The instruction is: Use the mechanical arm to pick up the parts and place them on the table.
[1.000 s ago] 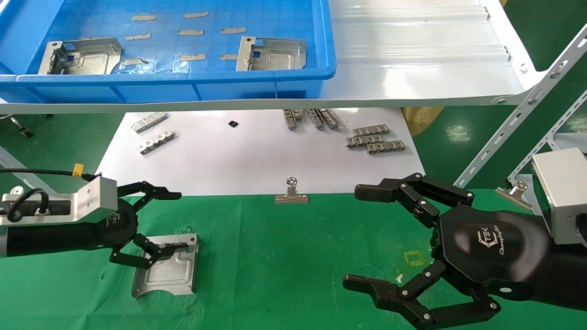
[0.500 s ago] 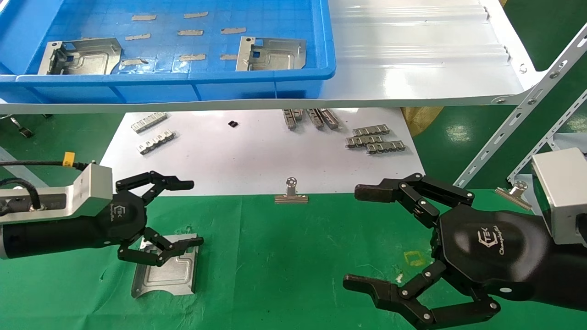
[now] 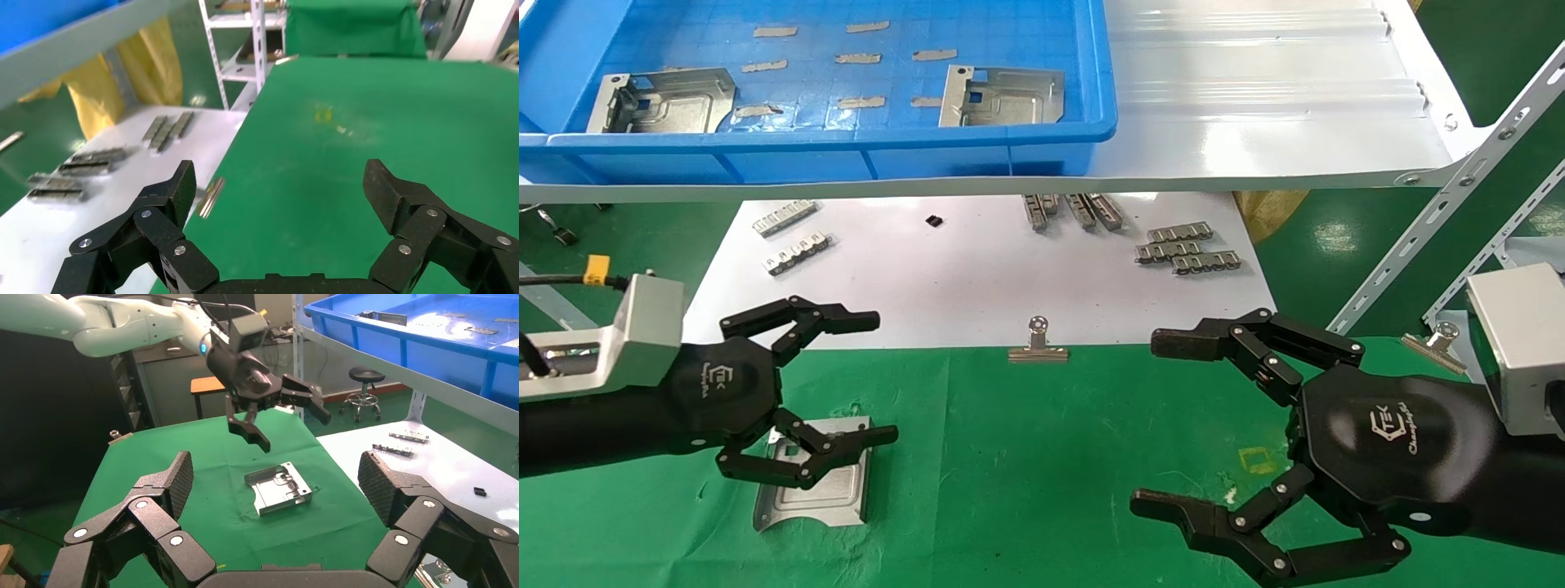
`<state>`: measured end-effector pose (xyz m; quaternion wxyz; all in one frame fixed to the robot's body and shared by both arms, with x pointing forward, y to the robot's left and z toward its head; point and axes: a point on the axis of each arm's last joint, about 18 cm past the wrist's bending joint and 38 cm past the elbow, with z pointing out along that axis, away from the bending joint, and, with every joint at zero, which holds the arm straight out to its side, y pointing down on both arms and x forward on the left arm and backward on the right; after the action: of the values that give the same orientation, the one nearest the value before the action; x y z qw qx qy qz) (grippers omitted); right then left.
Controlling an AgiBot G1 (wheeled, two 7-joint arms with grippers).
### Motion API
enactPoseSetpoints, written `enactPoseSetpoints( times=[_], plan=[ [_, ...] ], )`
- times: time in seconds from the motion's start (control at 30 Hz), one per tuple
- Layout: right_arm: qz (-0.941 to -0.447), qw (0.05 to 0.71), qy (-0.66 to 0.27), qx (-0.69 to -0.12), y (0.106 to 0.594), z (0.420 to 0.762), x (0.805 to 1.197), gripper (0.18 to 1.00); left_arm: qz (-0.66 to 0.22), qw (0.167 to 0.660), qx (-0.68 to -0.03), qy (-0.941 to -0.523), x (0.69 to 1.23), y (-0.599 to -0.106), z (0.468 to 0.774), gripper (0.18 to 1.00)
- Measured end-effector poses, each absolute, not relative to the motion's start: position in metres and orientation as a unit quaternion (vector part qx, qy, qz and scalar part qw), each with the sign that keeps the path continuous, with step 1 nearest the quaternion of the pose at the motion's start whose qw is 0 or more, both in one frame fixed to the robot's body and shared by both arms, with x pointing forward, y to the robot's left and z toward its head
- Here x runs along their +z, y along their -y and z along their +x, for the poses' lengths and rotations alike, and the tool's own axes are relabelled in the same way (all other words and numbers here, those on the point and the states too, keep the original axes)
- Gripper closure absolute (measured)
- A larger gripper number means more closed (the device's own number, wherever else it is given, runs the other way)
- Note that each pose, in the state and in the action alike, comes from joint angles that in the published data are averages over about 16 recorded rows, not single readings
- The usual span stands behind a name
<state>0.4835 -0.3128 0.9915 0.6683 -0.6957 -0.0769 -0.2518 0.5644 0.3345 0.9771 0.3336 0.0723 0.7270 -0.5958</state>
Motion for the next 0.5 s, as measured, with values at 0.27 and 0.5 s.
enactPoseSetpoints(
  times=[0.27,0.5],
  plan=[
    [-0.696,0.668,0.077,-0.252,0.313,0.484,0.991,0.178,0.080,0.309,-0.622,-0.715,0.984,-0.324,0.538,0.183],
    [-0.696,0.668,0.077,-0.252,0.313,0.484,0.991,0.178,0.089,0.283,-0.640,-0.708,0.988,-0.314,0.513,0.183]
  ],
)
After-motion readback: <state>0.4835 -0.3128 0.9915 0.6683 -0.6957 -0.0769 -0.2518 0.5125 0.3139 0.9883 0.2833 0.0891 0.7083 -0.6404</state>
